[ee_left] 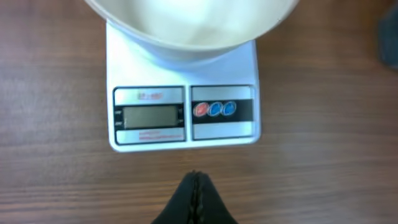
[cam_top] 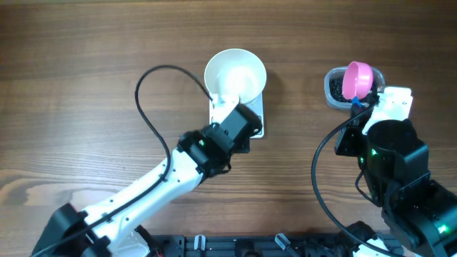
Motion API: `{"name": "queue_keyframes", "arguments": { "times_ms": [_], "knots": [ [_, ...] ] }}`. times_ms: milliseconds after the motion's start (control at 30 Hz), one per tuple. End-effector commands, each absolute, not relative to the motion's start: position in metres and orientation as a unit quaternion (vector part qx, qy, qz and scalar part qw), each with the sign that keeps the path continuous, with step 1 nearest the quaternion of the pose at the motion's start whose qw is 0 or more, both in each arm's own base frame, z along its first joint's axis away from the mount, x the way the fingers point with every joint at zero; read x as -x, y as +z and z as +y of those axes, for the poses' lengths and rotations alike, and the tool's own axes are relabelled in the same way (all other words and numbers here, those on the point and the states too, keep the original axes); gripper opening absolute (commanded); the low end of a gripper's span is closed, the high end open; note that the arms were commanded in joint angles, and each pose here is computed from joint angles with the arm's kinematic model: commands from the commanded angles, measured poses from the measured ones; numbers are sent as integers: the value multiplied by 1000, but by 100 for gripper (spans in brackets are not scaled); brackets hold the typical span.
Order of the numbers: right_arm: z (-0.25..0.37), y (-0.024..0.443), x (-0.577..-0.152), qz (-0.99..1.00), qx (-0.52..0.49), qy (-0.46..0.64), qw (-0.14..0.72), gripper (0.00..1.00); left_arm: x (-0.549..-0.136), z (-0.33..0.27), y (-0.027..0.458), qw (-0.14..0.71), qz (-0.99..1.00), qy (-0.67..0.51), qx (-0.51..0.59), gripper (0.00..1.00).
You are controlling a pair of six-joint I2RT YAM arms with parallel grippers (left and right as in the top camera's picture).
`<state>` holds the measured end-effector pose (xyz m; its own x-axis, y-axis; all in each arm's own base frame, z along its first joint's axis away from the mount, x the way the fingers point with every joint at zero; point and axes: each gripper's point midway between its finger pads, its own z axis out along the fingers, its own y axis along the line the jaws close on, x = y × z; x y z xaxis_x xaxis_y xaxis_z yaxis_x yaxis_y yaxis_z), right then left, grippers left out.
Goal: Scoop item into bowl and weigh 150g on scale
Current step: 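Move the left gripper over the scale's buttons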
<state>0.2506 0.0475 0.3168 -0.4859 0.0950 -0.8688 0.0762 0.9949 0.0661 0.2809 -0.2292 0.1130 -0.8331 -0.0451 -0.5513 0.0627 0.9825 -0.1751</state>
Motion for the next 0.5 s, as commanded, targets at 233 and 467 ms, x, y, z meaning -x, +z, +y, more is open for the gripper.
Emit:
{"name": "queue_keyframes", "arguments": {
  "times_ms": [233,467],
  "knots": [
    [45,335,-255,845,-60,12,531,4,-299,-229,72,327,941,-88,-10,4],
    [45,335,-255,845,-60,12,531,4,-306,-246,46,311,944,-102,-47,4]
  ]
}}
